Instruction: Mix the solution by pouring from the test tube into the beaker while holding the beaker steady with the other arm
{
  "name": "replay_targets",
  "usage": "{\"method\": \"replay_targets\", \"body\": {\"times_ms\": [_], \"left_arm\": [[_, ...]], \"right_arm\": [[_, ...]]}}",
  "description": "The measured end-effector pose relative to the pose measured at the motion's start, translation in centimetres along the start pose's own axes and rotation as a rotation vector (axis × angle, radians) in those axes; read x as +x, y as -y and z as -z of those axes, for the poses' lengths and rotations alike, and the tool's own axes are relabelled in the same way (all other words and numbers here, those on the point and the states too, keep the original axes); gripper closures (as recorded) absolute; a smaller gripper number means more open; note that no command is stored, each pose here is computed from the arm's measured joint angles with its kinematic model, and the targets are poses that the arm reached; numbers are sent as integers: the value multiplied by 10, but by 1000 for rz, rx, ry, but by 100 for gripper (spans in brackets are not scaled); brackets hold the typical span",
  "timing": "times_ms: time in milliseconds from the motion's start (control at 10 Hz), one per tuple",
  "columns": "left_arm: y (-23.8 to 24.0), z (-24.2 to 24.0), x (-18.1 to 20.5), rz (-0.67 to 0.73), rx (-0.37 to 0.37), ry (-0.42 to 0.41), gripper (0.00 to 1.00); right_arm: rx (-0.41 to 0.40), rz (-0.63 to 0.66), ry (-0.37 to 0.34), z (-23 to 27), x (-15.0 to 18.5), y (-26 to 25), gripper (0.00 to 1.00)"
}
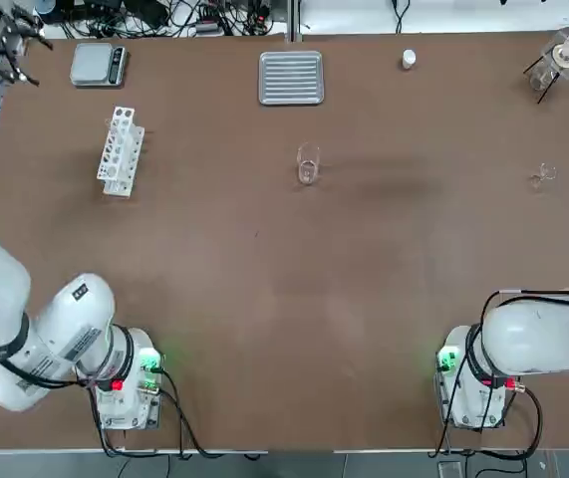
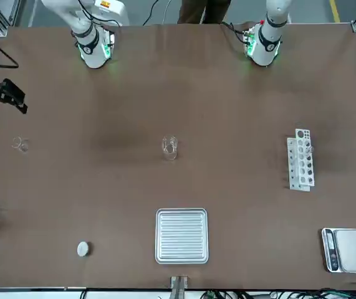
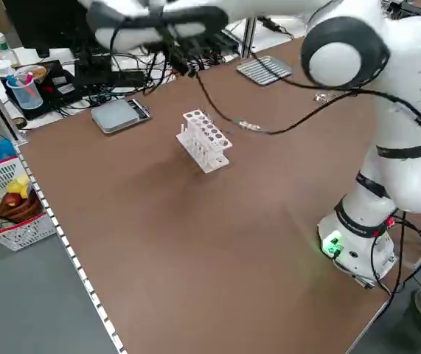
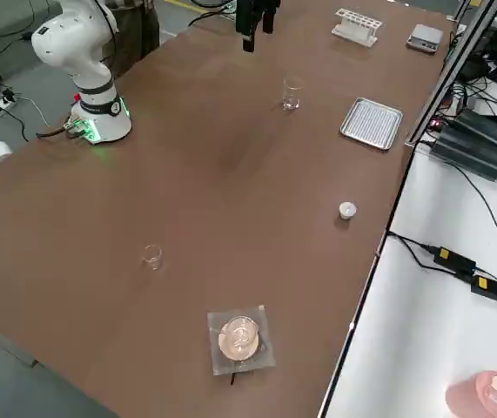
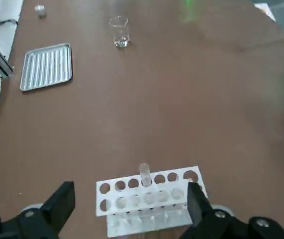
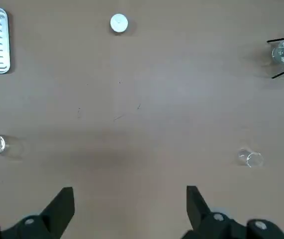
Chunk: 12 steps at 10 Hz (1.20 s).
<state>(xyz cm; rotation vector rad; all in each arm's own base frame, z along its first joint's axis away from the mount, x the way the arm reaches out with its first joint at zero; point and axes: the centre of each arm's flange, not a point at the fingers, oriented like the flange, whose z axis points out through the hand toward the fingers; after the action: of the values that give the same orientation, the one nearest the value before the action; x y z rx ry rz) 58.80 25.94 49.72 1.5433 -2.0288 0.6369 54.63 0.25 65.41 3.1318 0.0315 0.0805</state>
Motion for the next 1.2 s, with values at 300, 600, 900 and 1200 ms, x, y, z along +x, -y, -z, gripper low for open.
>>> {"method": "replay_targets", "body": {"times_ms": [300, 600, 900, 1200], "left_arm": [[29, -11, 69, 128, -40, 77, 0], [61, -31, 155, 242, -53, 213, 0], [76, -33, 226, 389, 61, 297, 0], [87, -43, 272, 561, 193, 385, 0]], "right_arm": [[-19, 4, -29, 4, 3, 0, 0], [-20, 5, -66, 9, 6, 1, 0], [-19, 5, -66, 9, 6, 1, 0], [-19, 13, -65, 8, 6, 6, 0]]}}
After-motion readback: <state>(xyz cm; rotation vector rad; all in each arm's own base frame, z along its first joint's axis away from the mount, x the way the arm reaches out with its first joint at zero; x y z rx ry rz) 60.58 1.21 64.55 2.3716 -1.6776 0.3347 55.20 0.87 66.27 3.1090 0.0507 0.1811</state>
